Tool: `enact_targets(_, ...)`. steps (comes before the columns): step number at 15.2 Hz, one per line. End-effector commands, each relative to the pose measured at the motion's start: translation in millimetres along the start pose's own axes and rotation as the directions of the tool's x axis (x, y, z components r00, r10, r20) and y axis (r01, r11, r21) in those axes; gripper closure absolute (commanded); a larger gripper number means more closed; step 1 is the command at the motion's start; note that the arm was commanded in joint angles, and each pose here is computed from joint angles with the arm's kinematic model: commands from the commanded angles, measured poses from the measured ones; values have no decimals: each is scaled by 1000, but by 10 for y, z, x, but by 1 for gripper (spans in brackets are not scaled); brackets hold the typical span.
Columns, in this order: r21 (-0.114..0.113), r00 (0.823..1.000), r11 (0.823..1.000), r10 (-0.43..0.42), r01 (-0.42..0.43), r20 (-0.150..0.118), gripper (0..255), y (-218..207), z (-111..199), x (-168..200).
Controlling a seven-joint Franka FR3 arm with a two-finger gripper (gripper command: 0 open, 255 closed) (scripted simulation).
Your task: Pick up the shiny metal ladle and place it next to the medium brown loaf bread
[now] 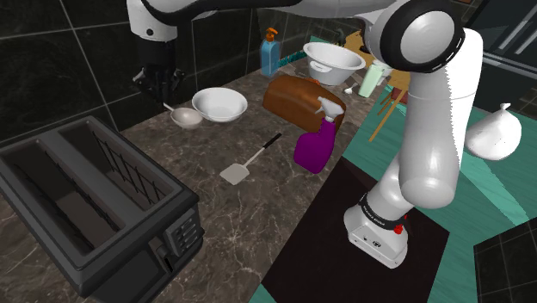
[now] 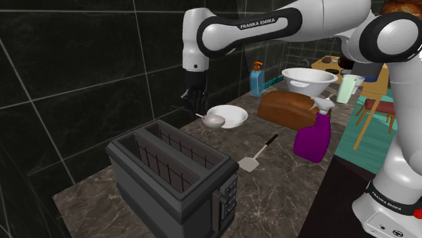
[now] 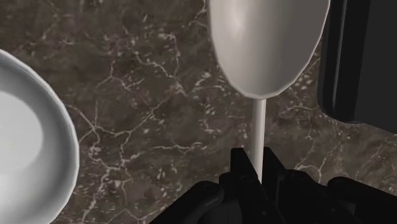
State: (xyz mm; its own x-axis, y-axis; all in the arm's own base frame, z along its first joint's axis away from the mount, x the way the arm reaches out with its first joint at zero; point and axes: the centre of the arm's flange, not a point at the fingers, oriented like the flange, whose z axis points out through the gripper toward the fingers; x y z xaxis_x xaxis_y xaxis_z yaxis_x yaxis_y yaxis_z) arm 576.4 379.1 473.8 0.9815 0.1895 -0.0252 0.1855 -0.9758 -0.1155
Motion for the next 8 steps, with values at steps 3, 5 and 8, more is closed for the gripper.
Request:
enact_targets(3, 0, 1000, 1000, 0, 0, 0, 255, -19, -217, -10)
enact_targets(5, 0, 1000, 1000, 0, 0, 0, 255, -31, -322, -13)
enact_targets(8, 0, 1000, 1000, 0, 0, 0, 255, -49, -479, -17)
